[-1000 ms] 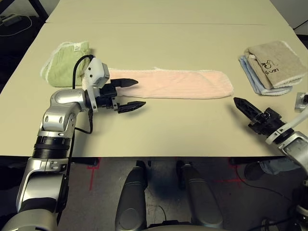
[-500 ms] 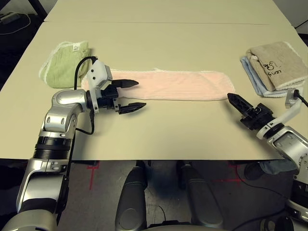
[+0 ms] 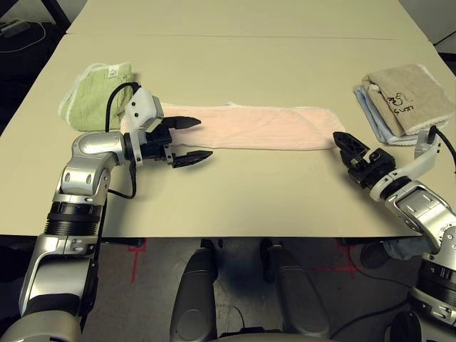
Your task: Fold the towel and set it aside.
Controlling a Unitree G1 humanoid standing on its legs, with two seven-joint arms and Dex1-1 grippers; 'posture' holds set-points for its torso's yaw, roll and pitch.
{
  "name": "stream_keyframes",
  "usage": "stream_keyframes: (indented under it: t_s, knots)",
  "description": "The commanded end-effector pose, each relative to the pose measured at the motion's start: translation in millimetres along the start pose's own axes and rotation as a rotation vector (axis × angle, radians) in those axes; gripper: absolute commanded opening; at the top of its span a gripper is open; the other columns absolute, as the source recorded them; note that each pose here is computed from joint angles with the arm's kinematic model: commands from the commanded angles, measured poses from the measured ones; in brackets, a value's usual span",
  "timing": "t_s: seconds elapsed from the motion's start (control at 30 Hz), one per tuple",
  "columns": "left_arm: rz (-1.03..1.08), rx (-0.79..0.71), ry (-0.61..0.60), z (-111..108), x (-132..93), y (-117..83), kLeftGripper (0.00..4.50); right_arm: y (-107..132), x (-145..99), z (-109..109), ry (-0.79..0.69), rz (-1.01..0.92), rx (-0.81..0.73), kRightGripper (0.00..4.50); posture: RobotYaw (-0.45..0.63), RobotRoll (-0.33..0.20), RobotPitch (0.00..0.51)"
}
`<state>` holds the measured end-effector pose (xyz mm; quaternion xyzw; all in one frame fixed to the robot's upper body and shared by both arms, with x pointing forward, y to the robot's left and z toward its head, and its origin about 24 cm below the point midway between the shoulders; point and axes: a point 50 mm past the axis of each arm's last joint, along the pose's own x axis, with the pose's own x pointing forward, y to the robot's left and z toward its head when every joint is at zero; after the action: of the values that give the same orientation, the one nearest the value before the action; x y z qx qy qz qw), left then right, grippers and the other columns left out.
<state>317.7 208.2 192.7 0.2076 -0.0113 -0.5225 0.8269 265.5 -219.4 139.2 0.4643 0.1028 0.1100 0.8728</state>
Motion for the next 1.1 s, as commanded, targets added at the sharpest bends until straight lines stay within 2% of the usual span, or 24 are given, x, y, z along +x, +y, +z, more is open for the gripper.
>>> stream_keyframes:
  t_s: [0.03,0.37,0.87,0.93,1.0,1.1]
  knots:
    - [-0.005,0.014,0.018,-0.4,-0.7,-1.3,4.5,-8.8,-0.8,-8.2,0.026,-0.049,0.034,4.46,0.04,0.0,0.254]
    - [-0.003,0.012,0.019,-1.7,-1.1,-3.6,4.5,-3.7,9.8,-10.3,-0.011,0.0,-0.033,4.46,0.04,0.0,0.25]
    - [0.001,0.011,0.024,-2.3,-2.4,-3.5,4.5,-3.4,15.5,-12.9,-0.047,0.002,-0.054,4.46,0.04,0.0,0.251]
    - [0.001,0.012,0.025,-2.4,-2.4,-3.4,4.5,-3.3,16.0,-12.5,-0.054,-0.001,-0.056,4.24,0.04,0.0,0.251]
    - [0.001,0.011,0.026,-2.4,-2.4,-3.3,4.5,-4.1,16.5,-11.8,-0.062,-0.01,-0.056,3.75,0.04,0.0,0.251]
    - [0.002,0.01,0.028,-2.6,-2.5,-2.9,4.5,-4.3,17.0,-11.8,-0.064,-0.009,-0.055,2.63,0.04,0.0,0.252]
